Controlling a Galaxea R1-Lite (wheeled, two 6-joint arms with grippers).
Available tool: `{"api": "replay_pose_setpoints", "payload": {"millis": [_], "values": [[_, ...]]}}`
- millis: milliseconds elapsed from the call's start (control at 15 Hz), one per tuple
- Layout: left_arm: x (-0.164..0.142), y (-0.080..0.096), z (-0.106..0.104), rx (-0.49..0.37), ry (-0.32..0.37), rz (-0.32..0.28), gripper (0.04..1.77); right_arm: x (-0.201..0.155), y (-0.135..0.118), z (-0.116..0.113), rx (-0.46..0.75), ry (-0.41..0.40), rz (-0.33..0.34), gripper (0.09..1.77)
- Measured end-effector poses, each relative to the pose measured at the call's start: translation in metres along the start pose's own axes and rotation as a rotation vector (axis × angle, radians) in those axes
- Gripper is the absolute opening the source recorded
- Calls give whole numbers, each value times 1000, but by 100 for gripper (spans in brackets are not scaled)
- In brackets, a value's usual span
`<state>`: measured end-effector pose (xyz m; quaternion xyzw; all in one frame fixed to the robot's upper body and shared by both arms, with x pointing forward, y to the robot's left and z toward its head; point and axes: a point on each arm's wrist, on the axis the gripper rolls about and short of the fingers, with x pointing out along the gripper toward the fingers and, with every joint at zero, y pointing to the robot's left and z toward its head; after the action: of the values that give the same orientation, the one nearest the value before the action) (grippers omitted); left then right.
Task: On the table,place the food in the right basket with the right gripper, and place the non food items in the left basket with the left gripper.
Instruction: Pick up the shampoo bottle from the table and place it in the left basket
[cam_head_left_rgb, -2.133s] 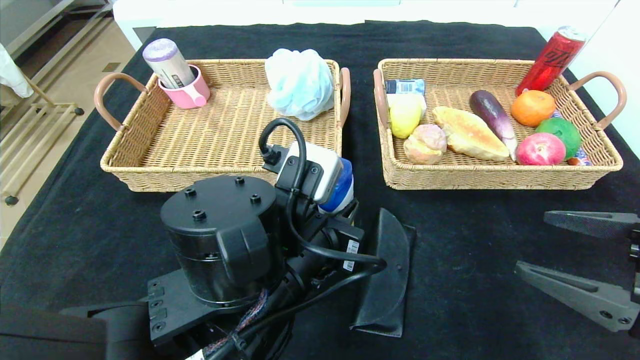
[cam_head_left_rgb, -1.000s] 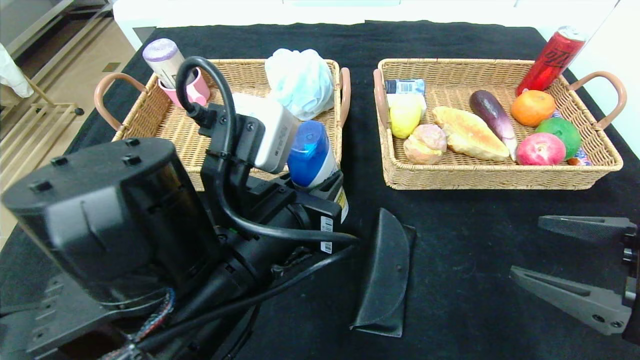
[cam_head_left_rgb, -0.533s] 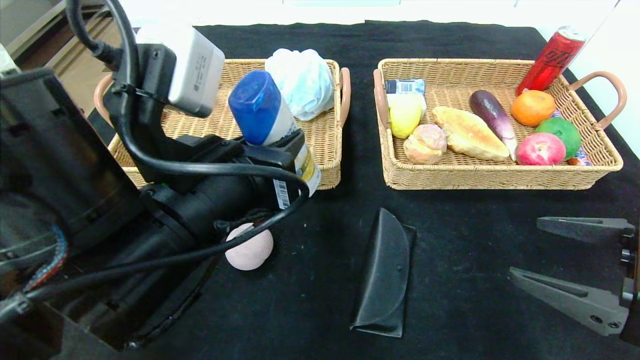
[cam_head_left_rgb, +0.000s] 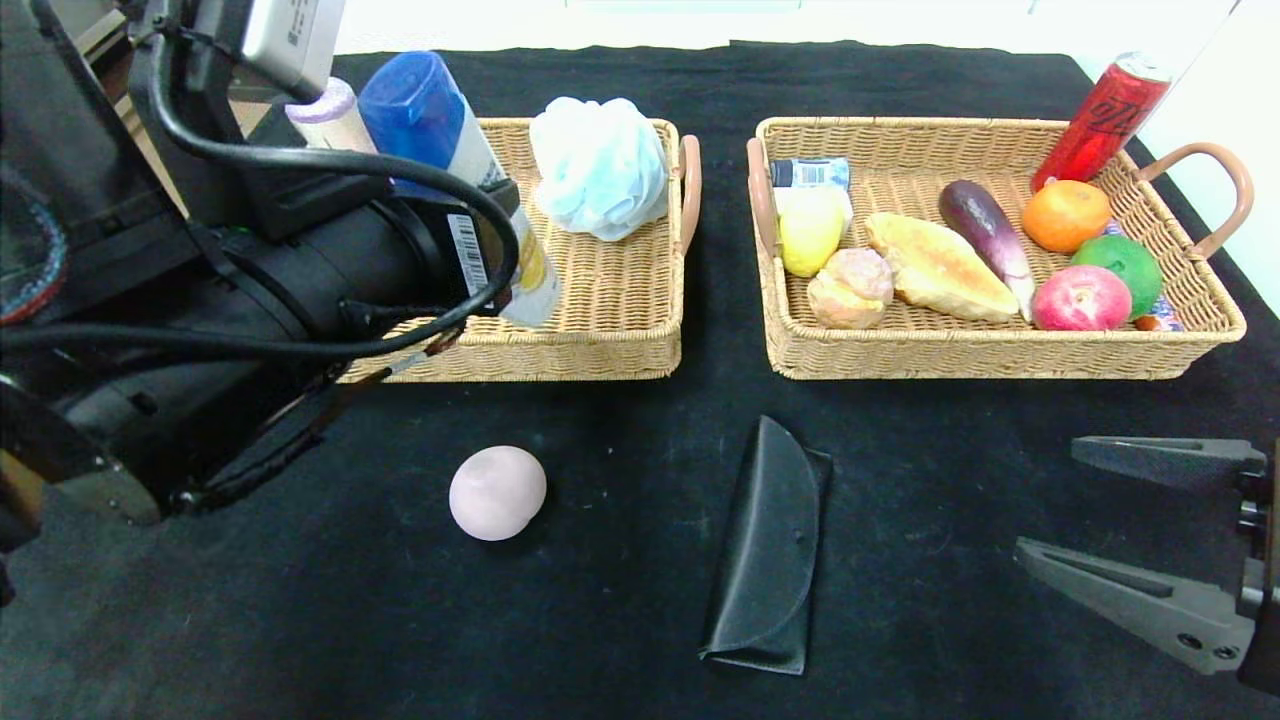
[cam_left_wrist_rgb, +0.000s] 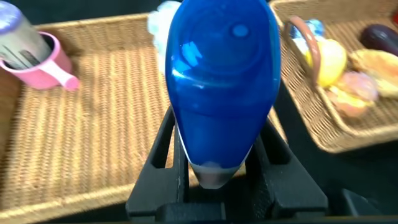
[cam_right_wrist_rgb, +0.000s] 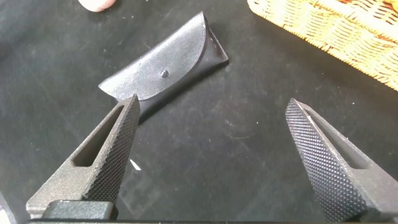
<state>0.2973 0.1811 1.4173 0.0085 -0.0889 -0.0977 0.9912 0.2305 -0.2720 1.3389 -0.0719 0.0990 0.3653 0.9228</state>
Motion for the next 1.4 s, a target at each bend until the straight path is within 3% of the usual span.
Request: {"api": "replay_pose_setpoints", "payload": {"millis": [600,1000,1400], "values": [[76,33,2,87,-29,150,59,-3,-1,4,-8,-28,-12,171],[119,34,-6,157,-38,204,59,-4,-1,4,-8,-36,-17,171],[139,33,-25,176,-6,226,59,-5,-2,6,-9,-45,-23,171]]}}
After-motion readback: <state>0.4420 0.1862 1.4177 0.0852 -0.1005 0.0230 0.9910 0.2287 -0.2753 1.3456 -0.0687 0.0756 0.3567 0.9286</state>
